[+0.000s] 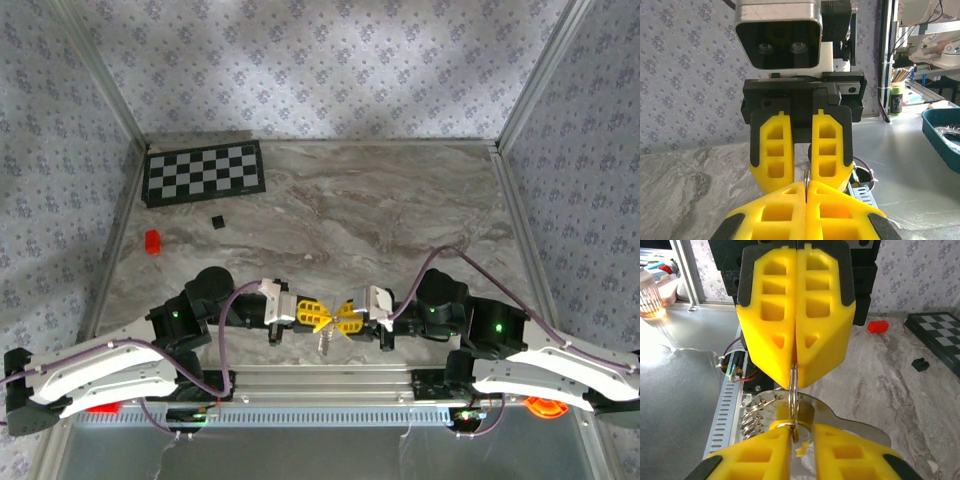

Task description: Put the keys on the keyring

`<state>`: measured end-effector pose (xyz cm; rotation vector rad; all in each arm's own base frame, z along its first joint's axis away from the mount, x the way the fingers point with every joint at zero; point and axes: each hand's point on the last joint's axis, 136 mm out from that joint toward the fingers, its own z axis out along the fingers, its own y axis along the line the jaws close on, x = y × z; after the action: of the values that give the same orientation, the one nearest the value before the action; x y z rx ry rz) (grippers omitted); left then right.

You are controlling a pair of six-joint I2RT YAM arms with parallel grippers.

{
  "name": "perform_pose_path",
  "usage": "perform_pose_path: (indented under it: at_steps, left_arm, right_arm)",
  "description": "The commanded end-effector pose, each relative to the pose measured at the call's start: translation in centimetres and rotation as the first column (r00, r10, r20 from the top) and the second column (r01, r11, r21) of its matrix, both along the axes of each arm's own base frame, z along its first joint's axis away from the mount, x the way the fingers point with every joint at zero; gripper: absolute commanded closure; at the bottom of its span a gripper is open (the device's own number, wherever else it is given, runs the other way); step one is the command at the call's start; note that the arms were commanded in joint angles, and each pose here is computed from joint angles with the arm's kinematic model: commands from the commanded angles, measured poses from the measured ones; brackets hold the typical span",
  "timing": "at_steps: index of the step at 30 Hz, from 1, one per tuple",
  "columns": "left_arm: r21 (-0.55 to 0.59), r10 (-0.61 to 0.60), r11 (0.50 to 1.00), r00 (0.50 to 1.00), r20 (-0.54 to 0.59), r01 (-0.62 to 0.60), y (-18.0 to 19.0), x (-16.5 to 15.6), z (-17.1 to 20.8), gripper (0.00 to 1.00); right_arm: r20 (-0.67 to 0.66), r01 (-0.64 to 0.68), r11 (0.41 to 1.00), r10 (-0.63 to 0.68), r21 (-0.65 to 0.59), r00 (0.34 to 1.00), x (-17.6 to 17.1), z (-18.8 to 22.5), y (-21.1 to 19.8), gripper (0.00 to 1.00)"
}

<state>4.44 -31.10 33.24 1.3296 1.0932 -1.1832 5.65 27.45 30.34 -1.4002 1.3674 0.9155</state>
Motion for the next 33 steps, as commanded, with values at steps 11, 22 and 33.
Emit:
perform_pose_path:
  at_steps: [11, 22, 33]
  left_arm:
    - [-0.078, 0.018, 0.997, 0.999, 0.034, -0.015, 0.3, 0.1, 2.1, 1.00]
    - [-0.076, -0.001, 0.997, 1.000, 0.027, 0.003, 0.2, -0.1, 1.9, 1.00]
    - [-0.076, 0.009, 0.997, 1.000, 0.028, -0.007, 0.2, 0.1, 1.7, 1.00]
  right_arm:
    - [0.011, -0.013, 0.989, 0.011, 0.145, 1.000, -0.6, 2.7, -0.8, 0.68]
    - [0.000, -0.015, 0.984, 0.015, 0.177, 1.000, -0.5, 2.9, -0.2, 0.63]
    - [-0.007, -0.015, 0.986, 0.017, 0.168, 1.000, -0.2, 2.6, 0.6, 0.80]
